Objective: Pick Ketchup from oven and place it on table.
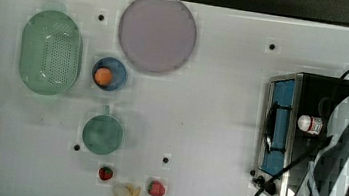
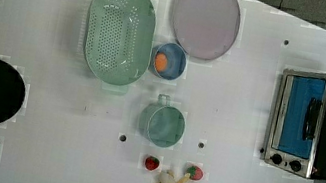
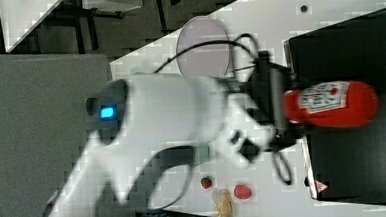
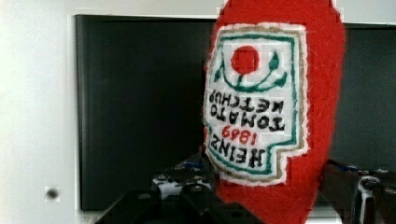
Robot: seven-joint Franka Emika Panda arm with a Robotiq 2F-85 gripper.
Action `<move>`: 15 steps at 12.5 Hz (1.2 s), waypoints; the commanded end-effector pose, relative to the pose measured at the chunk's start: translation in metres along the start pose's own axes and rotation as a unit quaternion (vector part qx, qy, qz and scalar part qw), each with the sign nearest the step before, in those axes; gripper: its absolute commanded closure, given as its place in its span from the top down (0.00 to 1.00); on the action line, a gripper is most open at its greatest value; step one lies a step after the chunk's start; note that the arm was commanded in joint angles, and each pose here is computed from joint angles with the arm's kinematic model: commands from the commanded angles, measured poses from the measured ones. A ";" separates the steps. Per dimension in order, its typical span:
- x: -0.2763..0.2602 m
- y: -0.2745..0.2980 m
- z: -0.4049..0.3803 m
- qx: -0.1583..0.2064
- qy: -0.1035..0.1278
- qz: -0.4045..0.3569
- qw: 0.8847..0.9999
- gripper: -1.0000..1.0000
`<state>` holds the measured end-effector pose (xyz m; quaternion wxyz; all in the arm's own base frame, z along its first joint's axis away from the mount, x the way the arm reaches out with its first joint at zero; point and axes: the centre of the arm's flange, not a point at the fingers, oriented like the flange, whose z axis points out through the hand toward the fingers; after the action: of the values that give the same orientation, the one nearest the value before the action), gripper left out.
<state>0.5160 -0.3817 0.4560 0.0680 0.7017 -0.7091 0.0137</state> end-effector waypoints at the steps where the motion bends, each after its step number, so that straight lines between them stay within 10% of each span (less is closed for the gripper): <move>1: -0.072 -0.025 -0.108 0.071 0.007 -0.077 0.994 0.64; 5: -0.193 -0.033 -0.152 0.048 -0.046 -0.186 0.980 0.64; 11: -0.324 -0.036 -0.137 0.018 -0.069 -0.294 0.953 0.64; 15: -0.355 -0.029 -0.052 -0.029 -0.084 -0.285 0.954 0.64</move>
<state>0.5534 0.0121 0.4734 0.0173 0.8944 -0.4399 -0.0789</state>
